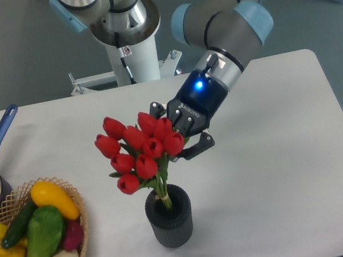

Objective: Pick up the flowers from the vase
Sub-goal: 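Lift the gripped tulips straight up out of the black vase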

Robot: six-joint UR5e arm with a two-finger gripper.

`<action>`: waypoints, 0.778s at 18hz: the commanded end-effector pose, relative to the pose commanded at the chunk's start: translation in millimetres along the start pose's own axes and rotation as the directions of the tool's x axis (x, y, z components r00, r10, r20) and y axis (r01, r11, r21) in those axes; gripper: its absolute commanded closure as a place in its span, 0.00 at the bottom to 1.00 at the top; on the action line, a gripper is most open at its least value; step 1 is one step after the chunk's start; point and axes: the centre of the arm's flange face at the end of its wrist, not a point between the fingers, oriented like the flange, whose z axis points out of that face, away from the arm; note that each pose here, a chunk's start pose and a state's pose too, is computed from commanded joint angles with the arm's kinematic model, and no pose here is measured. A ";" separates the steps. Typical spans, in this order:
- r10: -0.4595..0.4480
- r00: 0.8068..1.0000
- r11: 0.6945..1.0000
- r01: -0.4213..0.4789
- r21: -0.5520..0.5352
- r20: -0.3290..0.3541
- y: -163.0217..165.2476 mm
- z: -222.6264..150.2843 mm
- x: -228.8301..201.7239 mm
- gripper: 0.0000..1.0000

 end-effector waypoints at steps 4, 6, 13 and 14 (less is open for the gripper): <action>-0.019 1.000 0.999 0.018 0.049 0.021 -22.1 -25.0 3.9 1.00; -0.012 1.000 0.997 0.010 0.080 0.022 -32.3 -34.7 4.6 1.00; -0.010 0.999 0.993 0.005 0.121 0.040 -48.5 -57.6 7.5 1.00; -0.008 0.999 0.992 0.003 0.125 0.043 -49.9 -60.3 7.6 1.00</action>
